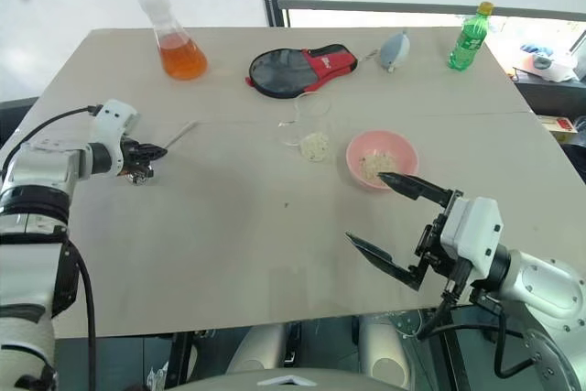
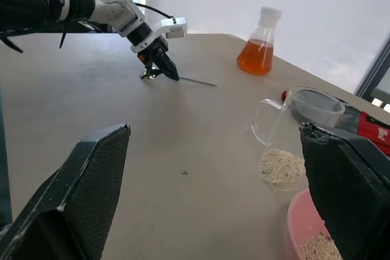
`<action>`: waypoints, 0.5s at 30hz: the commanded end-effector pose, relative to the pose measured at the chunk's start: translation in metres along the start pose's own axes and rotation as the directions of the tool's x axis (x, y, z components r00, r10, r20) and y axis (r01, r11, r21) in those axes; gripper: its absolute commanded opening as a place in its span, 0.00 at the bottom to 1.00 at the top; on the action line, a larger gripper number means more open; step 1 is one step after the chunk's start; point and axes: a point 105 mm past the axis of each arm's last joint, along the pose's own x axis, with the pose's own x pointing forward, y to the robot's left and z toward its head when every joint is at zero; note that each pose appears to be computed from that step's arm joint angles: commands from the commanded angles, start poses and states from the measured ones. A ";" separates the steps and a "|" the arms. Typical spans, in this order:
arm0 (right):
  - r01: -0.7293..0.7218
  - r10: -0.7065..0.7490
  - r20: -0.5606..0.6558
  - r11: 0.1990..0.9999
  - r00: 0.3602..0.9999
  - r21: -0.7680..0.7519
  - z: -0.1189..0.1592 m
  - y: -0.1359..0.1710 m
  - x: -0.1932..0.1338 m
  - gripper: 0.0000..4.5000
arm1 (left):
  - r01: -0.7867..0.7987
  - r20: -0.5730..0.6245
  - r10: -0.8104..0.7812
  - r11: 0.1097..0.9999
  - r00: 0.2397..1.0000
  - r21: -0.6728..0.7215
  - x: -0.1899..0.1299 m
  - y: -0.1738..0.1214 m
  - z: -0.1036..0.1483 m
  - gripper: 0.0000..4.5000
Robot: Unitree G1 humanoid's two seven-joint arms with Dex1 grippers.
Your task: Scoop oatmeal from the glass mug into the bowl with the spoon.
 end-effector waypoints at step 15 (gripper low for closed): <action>-0.060 0.061 0.030 0.998 0.998 -0.017 0.009 0.001 0.004 1.00 | -0.022 0.025 0.011 0.845 1.000 0.535 -0.027 -0.123 -0.007 0.40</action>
